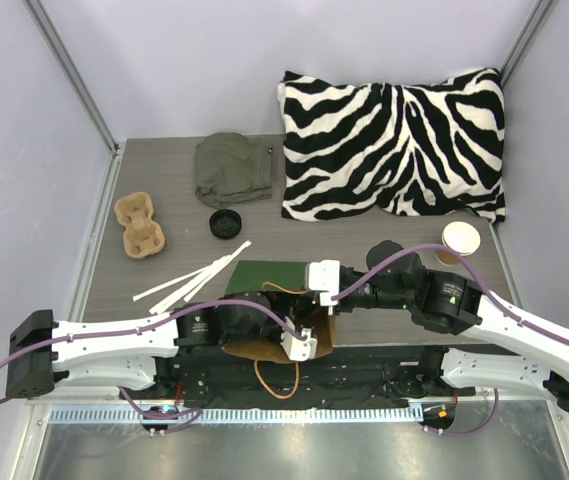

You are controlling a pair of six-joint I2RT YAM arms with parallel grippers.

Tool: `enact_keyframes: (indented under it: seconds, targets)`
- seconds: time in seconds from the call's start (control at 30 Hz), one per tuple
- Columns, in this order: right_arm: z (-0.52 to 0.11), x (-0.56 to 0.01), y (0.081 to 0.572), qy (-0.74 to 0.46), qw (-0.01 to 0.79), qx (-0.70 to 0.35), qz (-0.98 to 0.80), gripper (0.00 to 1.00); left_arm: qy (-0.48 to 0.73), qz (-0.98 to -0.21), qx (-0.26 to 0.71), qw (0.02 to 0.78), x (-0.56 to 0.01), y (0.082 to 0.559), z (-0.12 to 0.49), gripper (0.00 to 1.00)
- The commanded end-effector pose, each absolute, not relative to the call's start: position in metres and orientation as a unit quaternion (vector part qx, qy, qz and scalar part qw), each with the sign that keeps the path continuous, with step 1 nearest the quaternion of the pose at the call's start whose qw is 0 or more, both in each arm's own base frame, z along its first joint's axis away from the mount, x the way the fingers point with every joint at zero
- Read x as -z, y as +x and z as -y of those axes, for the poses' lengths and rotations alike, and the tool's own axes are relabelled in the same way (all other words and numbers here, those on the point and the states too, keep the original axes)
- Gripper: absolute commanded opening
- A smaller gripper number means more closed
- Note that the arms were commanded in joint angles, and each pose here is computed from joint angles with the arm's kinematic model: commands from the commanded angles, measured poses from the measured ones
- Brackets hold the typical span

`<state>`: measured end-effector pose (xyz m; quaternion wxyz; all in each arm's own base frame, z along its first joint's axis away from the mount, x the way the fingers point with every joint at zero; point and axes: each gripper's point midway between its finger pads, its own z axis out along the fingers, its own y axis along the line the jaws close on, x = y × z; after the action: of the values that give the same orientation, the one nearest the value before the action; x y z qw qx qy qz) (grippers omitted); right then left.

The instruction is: Pack the takeout coffee

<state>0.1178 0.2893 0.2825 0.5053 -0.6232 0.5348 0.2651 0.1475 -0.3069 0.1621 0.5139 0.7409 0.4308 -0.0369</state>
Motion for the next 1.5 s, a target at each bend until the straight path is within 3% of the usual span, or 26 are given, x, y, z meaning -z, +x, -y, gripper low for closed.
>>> enact_keyframes:
  seconds: [0.0,0.3,1.07,1.47]
  targets:
    - [-0.299,-0.311,0.103,-0.611,0.532,-0.315,-0.495,0.01,0.708,-0.423,0.071,0.561,-0.187,0.147,0.321,0.0]
    - [-0.298,-0.311,0.104,-0.607,0.536,-0.313,-0.496,0.01,0.699,-0.449,0.093,0.549,-0.177,0.143,0.321,0.0]
    - [-0.298,-0.308,0.102,-0.598,0.528,-0.323,-0.51,0.01,0.713,-0.493,0.009,0.499,-0.15,0.166,0.309,0.0]
    - [-0.297,-0.306,0.106,-0.592,0.526,-0.32,-0.521,0.01,0.684,-0.47,0.056,0.555,-0.198,0.157,0.314,0.0]
